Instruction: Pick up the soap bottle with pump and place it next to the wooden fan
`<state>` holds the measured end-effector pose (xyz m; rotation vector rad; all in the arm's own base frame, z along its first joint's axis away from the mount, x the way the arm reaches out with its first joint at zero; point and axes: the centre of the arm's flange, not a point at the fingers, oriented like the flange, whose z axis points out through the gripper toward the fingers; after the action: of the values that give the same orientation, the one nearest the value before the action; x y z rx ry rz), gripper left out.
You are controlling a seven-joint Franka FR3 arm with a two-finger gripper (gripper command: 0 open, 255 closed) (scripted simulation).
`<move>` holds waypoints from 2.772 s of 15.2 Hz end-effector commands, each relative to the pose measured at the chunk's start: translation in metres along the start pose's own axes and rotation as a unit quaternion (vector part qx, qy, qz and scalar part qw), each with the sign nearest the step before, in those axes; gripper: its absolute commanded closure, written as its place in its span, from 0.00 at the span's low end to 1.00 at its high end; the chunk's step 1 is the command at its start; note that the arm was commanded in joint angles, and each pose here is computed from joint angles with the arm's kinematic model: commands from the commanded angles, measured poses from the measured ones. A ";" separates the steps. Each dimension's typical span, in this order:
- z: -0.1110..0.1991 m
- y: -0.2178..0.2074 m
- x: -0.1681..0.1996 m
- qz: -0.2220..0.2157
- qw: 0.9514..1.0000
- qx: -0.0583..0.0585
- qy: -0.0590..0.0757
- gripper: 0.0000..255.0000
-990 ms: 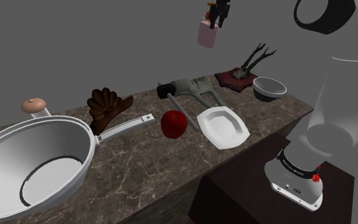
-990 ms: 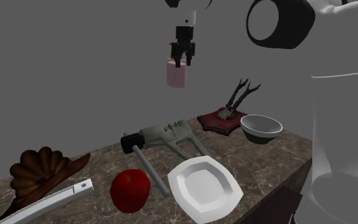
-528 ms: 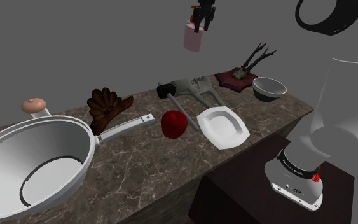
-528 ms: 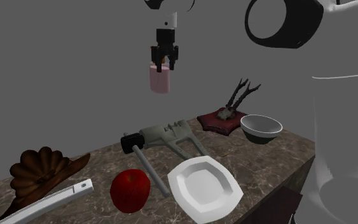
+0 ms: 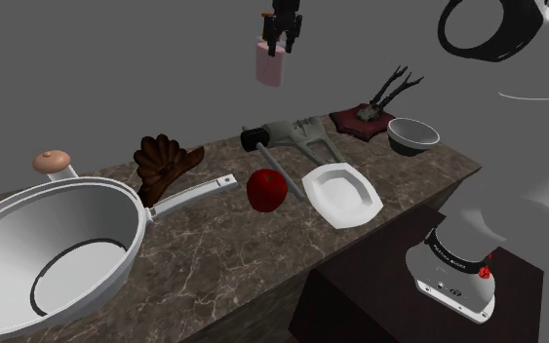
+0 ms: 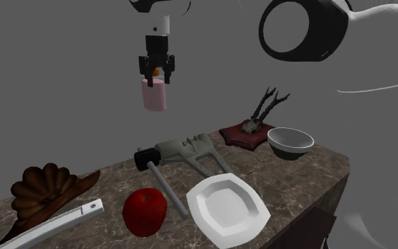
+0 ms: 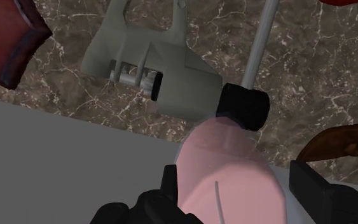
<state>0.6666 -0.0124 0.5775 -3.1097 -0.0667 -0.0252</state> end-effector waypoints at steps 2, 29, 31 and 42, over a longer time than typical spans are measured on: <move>0.008 -0.035 0.012 0.001 1.000 0.000 0.000 1.00; 0.114 -0.161 0.053 0.001 1.000 0.000 0.000 1.00; 0.124 -0.161 0.052 0.001 1.000 0.000 0.000 1.00; 0.182 -0.159 0.051 0.001 1.000 0.000 0.000 1.00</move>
<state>0.7144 0.1557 0.4089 -3.1064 -0.0684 -0.0323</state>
